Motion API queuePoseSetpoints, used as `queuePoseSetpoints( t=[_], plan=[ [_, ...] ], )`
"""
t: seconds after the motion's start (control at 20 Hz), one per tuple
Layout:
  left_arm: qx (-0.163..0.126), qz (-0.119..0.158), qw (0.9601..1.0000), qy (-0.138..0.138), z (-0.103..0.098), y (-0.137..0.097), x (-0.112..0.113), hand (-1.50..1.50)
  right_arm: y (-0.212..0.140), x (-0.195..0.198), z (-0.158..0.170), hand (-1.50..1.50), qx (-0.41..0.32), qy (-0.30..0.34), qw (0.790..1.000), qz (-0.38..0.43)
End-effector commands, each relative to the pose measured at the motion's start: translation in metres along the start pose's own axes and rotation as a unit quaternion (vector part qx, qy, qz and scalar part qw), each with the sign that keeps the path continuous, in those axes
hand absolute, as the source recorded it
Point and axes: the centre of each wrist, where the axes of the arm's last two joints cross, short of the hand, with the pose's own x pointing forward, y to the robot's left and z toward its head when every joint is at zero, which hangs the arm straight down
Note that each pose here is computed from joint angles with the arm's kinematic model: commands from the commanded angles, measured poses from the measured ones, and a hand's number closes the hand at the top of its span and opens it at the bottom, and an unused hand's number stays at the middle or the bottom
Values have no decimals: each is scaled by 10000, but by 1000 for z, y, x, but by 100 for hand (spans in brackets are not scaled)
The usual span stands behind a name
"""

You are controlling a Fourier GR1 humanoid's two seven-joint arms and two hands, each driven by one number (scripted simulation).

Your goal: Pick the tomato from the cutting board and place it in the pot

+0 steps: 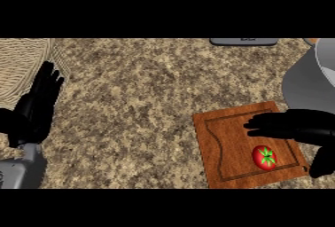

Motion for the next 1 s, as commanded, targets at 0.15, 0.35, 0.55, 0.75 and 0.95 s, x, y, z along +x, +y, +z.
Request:
queuePoseSetpoints(
  t=[0.15,0.35,0.55,0.75,0.95],
  plan=[
    [-35,-27,10000,-21,15,-8,19,0,20,-3,-15,-150,356,206,9992,0],
    [-30,-57,10000,-32,-2,4,10,0,27,-11,-11,-150,338,510,9979,212],
    [45,28,10000,5,4,-16,3,0,35,-11,-17,-150,288,391,9988,115],
    [82,-44,10000,2,-1,-1,17,0,47,-23,-24,-150,254,292,9992,57],
    [-2,34,9999,114,-16,6,-6,0,66,-32,-57,-150,331,446,9983,202]
  ],
)
